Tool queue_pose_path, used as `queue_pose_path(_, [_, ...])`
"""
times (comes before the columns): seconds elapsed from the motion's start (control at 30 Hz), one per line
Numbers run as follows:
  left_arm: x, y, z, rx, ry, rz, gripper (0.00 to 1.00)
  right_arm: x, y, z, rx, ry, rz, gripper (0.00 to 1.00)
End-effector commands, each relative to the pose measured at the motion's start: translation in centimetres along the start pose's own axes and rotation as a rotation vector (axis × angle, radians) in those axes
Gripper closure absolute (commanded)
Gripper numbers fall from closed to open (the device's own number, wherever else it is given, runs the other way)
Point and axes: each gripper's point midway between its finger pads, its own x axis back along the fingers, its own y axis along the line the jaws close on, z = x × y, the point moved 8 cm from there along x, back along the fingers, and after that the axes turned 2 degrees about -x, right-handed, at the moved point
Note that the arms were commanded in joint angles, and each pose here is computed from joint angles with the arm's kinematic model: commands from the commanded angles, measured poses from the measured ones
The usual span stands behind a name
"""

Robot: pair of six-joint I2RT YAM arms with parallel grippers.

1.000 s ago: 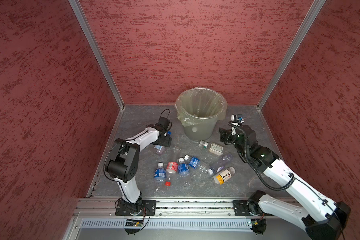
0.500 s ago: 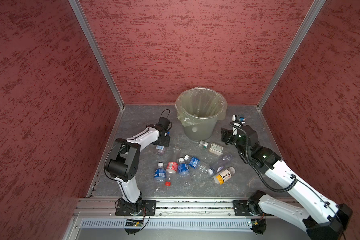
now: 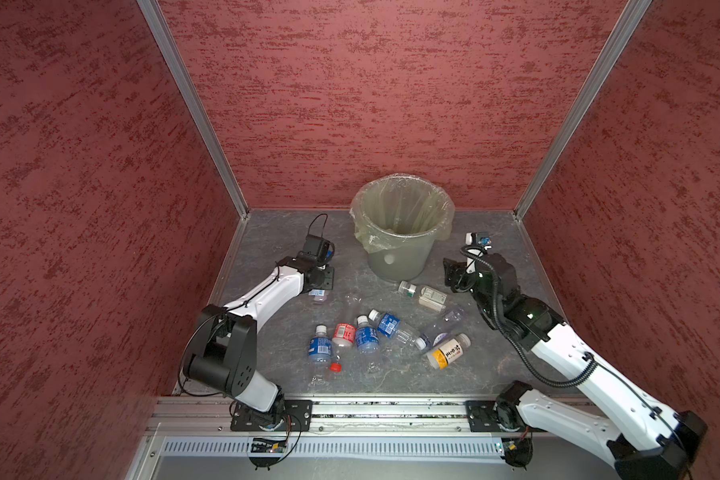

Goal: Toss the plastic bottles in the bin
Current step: 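Lift the Artesian bottle with the left gripper over the bin and release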

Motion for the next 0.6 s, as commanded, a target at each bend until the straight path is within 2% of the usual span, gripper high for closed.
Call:
queue_pose_path(0.0, [1.4, 0.0, -0.5, 0.054, -0.102, 0.072, 0.53, 0.2, -0.4, 0.4, -0.027, 0.000, 0.011, 0.27])
queue_pose_path(0.3, [5.3, -0.1, 0.7, 0.097, -0.265, 0.179, 0.52, -0.3, -0.5, 1.1, -0.044, 0.009, 0.014, 0.27])
queue_pose_path(0.57, [8.8, -0.7, 2.2, 0.115, -0.416, 0.335, 0.51, -0.7, -0.8, 2.1, -0.052, 0.017, 0.028, 0.26])
